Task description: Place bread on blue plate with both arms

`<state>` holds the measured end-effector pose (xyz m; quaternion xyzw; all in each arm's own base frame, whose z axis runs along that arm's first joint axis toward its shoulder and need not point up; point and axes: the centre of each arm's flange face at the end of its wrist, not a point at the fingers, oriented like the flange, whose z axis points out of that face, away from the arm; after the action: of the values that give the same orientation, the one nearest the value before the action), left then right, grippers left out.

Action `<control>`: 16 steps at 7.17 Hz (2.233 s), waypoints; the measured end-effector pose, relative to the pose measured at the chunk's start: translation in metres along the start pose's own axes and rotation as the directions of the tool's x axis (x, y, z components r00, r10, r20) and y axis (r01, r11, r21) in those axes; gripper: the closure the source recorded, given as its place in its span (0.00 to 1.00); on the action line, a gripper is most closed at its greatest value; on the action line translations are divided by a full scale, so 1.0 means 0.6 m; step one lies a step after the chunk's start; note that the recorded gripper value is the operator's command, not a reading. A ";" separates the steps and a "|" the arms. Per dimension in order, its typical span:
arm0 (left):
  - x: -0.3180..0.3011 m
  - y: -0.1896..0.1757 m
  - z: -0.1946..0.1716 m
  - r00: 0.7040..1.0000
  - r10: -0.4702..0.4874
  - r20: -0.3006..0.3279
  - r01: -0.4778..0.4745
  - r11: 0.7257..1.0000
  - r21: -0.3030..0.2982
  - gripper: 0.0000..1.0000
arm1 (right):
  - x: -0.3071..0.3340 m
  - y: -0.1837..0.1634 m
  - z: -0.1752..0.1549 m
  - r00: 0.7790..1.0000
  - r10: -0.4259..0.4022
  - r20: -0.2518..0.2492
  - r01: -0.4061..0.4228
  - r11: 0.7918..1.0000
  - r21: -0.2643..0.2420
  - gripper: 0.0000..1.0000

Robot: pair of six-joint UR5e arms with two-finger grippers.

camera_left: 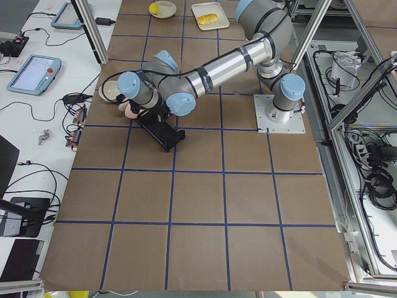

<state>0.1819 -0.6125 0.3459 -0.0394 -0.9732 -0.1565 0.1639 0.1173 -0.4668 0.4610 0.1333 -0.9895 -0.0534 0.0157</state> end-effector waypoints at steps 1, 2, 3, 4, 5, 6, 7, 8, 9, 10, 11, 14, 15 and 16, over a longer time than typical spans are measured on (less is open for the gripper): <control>0.076 0.018 0.009 1.000 -0.003 0.008 0.003 1.000 -0.003 0.98 | 0.003 -0.001 0.001 1.000 0.001 0.000 -0.001 1.000 0.000 0.00; 0.158 0.034 0.020 1.000 -0.004 0.009 0.004 1.000 0.004 0.98 | 0.012 -0.002 0.001 1.000 0.006 0.000 -0.006 1.000 0.000 0.00; 0.229 0.042 0.031 1.000 -0.016 -0.010 0.016 1.000 0.016 0.98 | 0.028 -0.001 0.002 1.000 0.017 0.003 -0.017 1.000 -0.002 0.00; 0.290 0.041 0.042 0.999 -0.028 -0.034 0.029 0.999 0.027 0.98 | 0.043 0.001 0.004 1.000 0.030 0.009 -0.030 1.000 -0.009 0.00; 0.351 0.035 0.054 0.998 -0.017 -0.053 0.019 0.999 0.041 0.98 | 0.053 0.002 0.005 0.999 0.042 0.012 -0.042 0.999 -0.014 0.00; 0.407 0.023 0.070 0.997 -0.012 -0.070 0.016 0.998 0.059 0.98 | 0.058 0.003 0.005 0.999 0.051 0.015 -0.051 0.999 -0.015 0.00; 0.458 0.007 0.089 0.997 -0.022 -0.077 0.028 0.996 0.079 0.98 | 0.060 0.003 0.005 0.998 0.056 0.017 -0.055 0.998 -0.015 0.00; 0.501 -0.012 0.112 0.997 -0.028 -0.071 0.036 0.994 0.102 0.98 | 0.060 0.003 0.005 0.998 0.057 0.018 -0.057 0.998 -0.014 0.00; 0.537 -0.035 0.138 0.997 -0.038 -0.067 0.046 0.991 0.126 0.98 | 0.060 0.003 0.005 0.998 0.058 0.020 -0.057 0.998 -0.013 0.00; 0.570 -0.064 0.165 0.995 -0.054 -0.082 0.066 0.986 0.152 0.98 | 0.060 0.003 0.005 0.998 0.058 0.020 -0.058 0.998 -0.013 0.00; 0.600 -0.089 0.191 0.993 -0.066 -0.103 0.082 0.982 0.168 0.98 | 0.060 0.003 0.005 0.998 0.058 0.020 -0.058 0.998 -0.013 0.00; 0.688 -0.130 0.270 0.994 -0.028 -0.109 0.052 0.973 0.224 0.98 | 0.060 0.002 0.005 0.998 0.058 0.021 -0.058 0.998 -0.011 0.00; 0.710 -0.137 0.295 0.994 -0.011 -0.104 0.036 0.970 0.239 0.98 | 0.060 0.002 0.005 0.998 0.058 0.021 -0.058 0.998 -0.010 0.00; 0.730 -0.143 0.325 0.995 0.007 -0.095 0.017 0.968 0.250 0.98 | 0.060 0.002 0.005 0.998 0.058 0.021 -0.058 0.998 -0.011 0.00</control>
<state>-0.3019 -0.6207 0.2912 -0.0084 -0.9764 -0.0343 0.2132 0.0820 -0.4747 0.4587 0.1039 -0.9928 -0.0596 0.0072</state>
